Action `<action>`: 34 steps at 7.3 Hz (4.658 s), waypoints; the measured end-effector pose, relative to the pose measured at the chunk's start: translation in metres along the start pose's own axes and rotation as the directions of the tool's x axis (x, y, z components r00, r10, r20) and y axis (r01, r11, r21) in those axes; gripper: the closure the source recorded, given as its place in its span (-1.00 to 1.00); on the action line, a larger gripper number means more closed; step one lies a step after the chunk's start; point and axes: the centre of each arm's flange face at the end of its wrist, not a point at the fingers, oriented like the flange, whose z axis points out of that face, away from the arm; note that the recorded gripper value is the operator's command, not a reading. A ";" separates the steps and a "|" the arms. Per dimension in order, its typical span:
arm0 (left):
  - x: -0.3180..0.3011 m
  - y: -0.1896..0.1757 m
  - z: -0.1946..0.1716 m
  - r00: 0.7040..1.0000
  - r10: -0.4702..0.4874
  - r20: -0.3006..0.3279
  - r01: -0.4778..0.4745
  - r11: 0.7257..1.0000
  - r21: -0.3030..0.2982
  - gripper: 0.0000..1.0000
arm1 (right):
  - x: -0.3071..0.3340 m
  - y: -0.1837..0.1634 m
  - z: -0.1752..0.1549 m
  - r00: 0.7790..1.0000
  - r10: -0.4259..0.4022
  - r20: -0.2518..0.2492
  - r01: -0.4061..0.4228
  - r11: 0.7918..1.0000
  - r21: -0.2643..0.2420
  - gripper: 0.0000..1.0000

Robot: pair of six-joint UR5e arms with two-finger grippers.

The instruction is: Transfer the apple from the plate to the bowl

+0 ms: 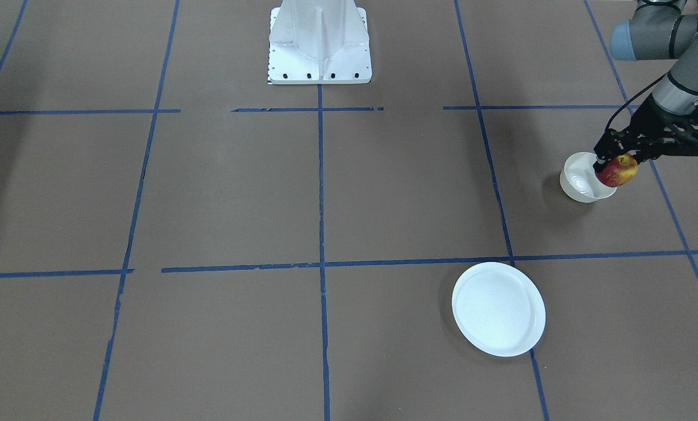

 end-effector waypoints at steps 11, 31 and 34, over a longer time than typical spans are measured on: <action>0.009 0.015 0.027 1.000 0.016 0.025 -0.015 0.999 -0.034 -0.69 | 0.000 0.000 0.000 1.000 0.000 0.000 0.000 1.000 0.000 -1.00; -0.219 -0.048 -0.178 0.981 0.181 0.068 -0.167 0.970 -0.178 -1.00 | 0.000 0.000 0.000 1.000 0.000 0.000 0.000 1.000 0.000 -1.00; -0.221 -0.048 -0.176 0.982 0.174 0.068 -0.160 0.970 -0.183 -1.00 | 0.000 0.000 0.000 1.000 0.000 0.000 0.000 1.000 0.000 -1.00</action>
